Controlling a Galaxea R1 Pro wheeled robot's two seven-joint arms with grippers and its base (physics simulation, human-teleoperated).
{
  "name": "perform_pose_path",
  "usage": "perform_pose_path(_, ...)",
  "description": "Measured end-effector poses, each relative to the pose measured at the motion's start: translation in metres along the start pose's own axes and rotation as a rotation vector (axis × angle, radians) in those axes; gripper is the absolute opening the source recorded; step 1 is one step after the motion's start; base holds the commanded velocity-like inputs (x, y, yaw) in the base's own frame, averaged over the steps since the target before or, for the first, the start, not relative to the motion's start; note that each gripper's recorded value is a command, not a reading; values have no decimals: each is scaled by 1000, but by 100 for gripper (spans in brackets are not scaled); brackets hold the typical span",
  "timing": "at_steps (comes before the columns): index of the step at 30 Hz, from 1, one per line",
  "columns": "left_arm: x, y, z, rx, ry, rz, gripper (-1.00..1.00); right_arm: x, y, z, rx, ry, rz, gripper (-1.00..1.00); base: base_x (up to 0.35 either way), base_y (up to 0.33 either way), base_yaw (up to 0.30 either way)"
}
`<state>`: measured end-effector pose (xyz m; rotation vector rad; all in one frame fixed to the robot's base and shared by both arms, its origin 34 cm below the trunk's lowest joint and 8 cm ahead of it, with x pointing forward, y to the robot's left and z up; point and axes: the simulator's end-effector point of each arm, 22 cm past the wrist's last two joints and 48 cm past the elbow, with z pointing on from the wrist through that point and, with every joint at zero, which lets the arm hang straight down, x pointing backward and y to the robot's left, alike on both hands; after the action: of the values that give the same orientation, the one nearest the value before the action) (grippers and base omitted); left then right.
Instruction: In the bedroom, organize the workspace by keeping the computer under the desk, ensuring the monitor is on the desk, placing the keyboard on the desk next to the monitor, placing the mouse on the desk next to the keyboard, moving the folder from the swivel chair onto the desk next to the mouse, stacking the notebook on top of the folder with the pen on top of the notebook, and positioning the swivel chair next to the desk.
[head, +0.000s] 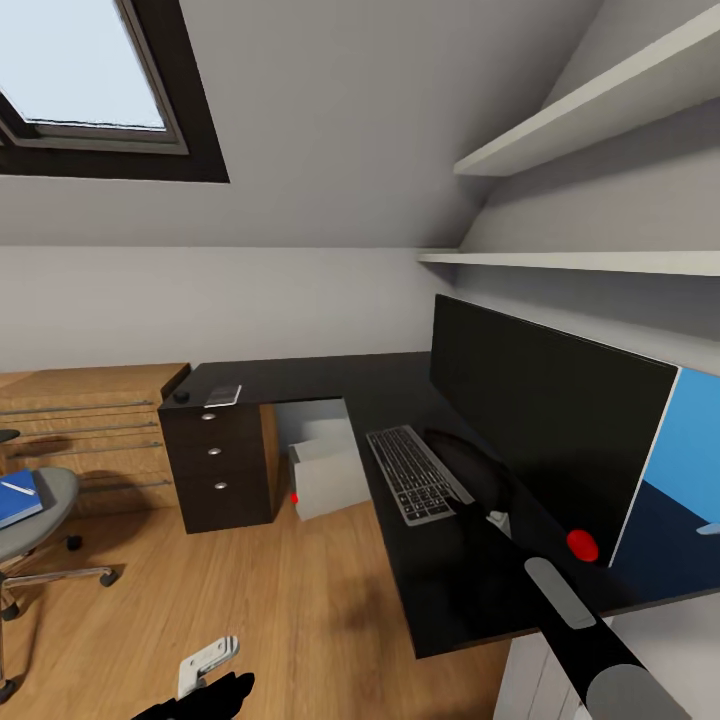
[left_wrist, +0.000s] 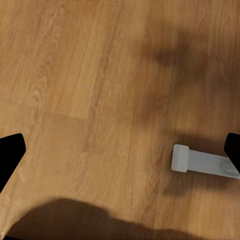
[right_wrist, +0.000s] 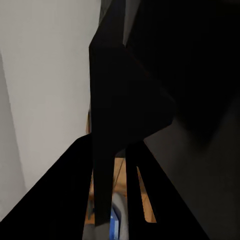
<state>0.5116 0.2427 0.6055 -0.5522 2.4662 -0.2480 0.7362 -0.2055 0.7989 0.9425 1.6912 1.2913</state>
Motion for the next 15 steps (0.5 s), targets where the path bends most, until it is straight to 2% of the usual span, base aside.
perform_pose_path(4,-2,0,-1,4,-4,-3,100,0,0,0,1,0,4,-100,0,0,0)
perform_pose_path(8,-11,14,0,-13,-18,-48,100,0,-1,0,-1,-1,6,-100,0,0,0)
perform_pose_path(15,-6,23,9,-18,-25,-63,100,2,-9,1,-21,-4,12,-100,0,0,0)
